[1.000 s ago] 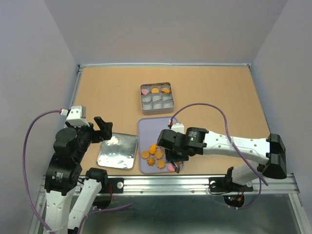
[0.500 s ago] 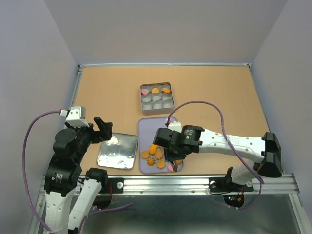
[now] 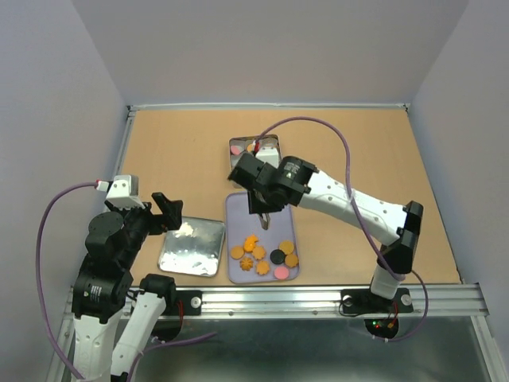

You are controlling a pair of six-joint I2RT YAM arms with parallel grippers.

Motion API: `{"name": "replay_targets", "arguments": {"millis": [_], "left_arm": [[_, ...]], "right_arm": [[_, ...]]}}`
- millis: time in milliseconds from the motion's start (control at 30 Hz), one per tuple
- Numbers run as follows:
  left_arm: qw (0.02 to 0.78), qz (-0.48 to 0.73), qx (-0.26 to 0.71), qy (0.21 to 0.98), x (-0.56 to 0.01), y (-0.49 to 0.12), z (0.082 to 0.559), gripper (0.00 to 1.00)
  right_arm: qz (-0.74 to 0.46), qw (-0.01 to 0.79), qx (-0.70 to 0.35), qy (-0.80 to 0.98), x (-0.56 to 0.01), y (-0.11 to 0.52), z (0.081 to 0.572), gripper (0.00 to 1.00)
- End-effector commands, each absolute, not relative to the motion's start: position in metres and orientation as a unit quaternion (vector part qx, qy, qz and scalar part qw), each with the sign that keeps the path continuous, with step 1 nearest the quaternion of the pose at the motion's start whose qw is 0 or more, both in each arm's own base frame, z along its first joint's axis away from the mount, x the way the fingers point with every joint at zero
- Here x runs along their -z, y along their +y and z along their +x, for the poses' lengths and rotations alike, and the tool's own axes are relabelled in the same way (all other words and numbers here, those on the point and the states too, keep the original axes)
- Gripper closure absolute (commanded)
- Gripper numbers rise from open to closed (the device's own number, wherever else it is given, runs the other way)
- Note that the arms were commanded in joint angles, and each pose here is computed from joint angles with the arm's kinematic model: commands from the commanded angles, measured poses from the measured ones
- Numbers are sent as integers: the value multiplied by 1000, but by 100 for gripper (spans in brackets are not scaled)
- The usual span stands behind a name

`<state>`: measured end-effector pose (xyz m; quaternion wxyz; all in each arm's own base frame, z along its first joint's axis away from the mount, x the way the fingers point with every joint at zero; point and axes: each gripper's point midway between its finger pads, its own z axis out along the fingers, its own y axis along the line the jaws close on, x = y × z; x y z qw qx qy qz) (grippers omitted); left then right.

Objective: Pack the cookies

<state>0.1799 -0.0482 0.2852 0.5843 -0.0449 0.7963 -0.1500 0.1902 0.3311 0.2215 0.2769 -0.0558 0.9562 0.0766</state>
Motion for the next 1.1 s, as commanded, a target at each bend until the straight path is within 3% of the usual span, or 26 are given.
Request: {"name": "replay_targets", "arguments": {"millis": [0, 333, 1067], "left_arm": [[604, -41, 153, 781, -295, -48, 182, 1], [607, -44, 150, 779, -296, -47, 182, 1], [601, -14, 170, 781, -294, -59, 180, 1]], "right_arm": [[-49, 331, -84, 938, -259, 333, 251, 64], [-51, 330, -103, 937, -253, 358, 331, 64], [-39, 301, -111, 946, -195, 374, 379, 64]]}}
